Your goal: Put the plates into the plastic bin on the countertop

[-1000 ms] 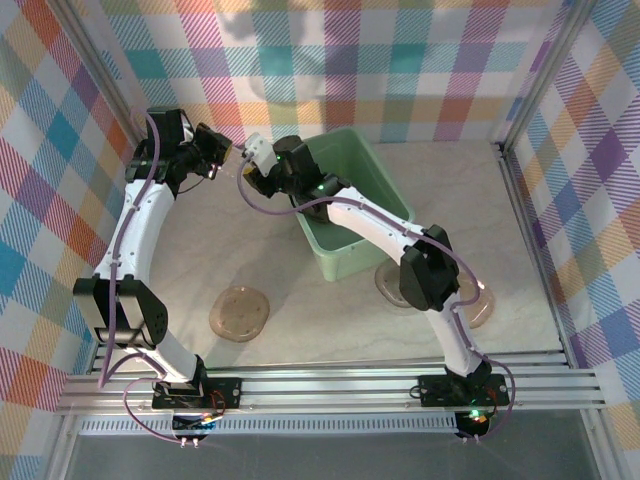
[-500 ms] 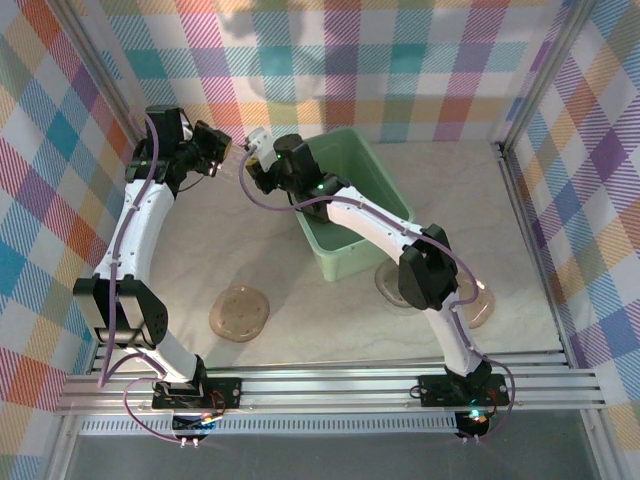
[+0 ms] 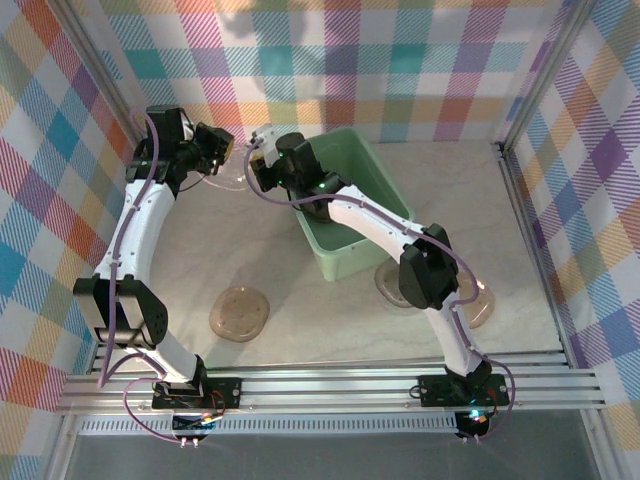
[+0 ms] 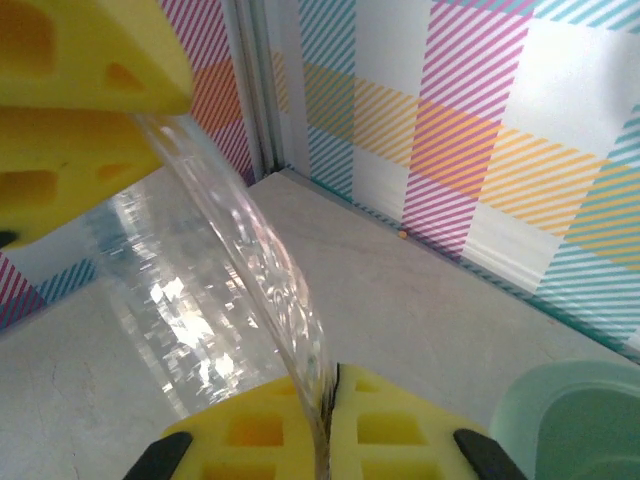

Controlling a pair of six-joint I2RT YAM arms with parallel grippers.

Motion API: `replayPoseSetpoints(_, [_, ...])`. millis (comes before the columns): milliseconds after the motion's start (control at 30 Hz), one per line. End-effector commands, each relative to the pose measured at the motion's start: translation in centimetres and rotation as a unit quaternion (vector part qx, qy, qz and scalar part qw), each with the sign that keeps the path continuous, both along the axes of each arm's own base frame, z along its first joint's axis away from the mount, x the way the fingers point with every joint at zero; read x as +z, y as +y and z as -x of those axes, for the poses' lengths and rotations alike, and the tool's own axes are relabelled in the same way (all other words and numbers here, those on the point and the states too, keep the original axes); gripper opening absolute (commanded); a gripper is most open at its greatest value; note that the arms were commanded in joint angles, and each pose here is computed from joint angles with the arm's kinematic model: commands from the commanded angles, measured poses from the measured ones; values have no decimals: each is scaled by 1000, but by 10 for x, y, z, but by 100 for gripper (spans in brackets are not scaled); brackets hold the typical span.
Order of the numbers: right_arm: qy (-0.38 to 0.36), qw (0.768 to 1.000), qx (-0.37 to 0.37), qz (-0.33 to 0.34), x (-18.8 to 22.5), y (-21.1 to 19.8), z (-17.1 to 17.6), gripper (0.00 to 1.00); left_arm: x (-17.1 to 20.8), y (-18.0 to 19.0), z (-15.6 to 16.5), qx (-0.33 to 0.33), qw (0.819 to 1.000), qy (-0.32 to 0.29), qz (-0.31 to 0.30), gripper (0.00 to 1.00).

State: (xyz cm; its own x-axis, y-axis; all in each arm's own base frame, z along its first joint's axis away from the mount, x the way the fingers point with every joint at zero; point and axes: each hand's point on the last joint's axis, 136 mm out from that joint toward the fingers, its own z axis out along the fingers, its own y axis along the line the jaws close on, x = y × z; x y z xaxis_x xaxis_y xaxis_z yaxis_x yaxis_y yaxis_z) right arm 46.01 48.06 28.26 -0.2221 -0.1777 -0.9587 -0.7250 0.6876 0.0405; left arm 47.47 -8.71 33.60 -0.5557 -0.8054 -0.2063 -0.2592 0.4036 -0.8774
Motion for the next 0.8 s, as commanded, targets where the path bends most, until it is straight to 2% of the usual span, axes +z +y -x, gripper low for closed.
replayPoseSetpoints(0, [-10, 998, 12, -63, 53, 2, 11, 0, 26, -10, 1, -24, 999, -39, -3, 23])
replayPoseSetpoints(233, [21, 996, -1, -90, 63, -8, 5, 0, 52, -3, 6, -16, 996, -79, -33, 47])
replayPoseSetpoints(467, [66, 991, -26, -110, 73, -27, -6, 0, 77, 17, 22, 4, 986, -113, -119, 63])
replayPoseSetpoints(767, [126, 980, -98, -117, 70, -65, -27, 0, 100, 14, 18, -20, 976, -158, -150, 68])
